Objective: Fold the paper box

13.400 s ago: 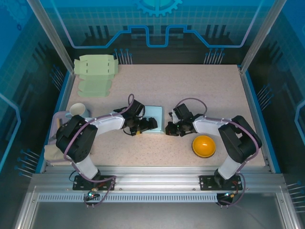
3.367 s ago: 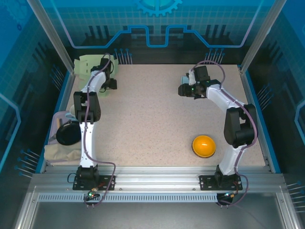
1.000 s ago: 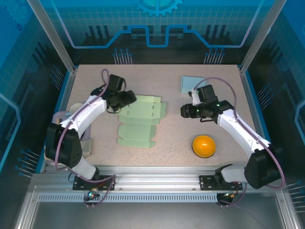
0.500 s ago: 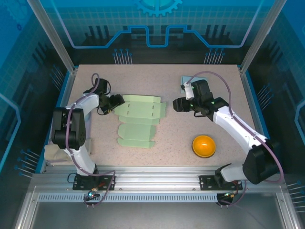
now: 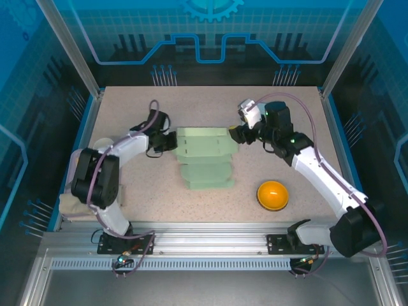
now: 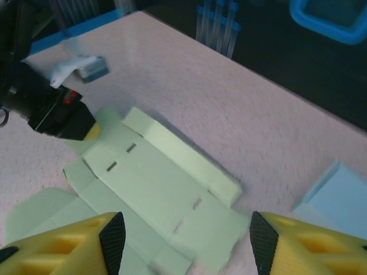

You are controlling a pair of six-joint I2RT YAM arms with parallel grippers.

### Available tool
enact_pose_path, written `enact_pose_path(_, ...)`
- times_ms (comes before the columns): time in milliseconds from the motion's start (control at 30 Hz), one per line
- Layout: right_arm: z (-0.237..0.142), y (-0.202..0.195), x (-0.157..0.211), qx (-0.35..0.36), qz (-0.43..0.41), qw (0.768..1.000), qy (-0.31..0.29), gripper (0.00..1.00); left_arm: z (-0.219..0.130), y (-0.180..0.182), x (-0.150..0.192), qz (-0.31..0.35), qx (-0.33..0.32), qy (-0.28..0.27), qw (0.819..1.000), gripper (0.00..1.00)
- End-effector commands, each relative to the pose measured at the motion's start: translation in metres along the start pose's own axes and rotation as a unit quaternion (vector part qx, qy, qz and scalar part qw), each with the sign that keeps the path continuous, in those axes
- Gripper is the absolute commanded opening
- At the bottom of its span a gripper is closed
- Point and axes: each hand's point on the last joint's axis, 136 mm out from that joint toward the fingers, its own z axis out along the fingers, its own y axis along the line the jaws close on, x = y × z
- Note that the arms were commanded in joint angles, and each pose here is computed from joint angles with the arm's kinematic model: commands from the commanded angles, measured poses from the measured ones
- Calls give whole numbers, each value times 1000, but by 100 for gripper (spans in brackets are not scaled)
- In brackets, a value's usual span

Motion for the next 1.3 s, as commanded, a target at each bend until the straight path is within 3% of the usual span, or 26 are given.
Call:
enact_pose_path(0,-6,21,-34,-94,-172,980,-18,60,-52,-20,-22,85,-45,-105,990,0)
enact_pose_path(200,2,37,-17,-169,-330,929,0,60,-108,-42,-29,161,-52,-220,961,0)
enact_pose_path(567,42,24,17,-214,-358,907,61,60,-147,-71,-9,283,37,-362,888,0)
enact_pose_path(933,59,11,48,-220,-341,906,121,58,-149,-80,0,300,71,-367,878,0)
enact_pose_path(1100,63,-6,45,-178,-346,911,136,57,-149,-79,0,301,68,-366,878,0)
enact_pose_path(1267,53,-22,19,-127,-335,926,118,57,-145,-72,-3,295,44,-361,883,0)
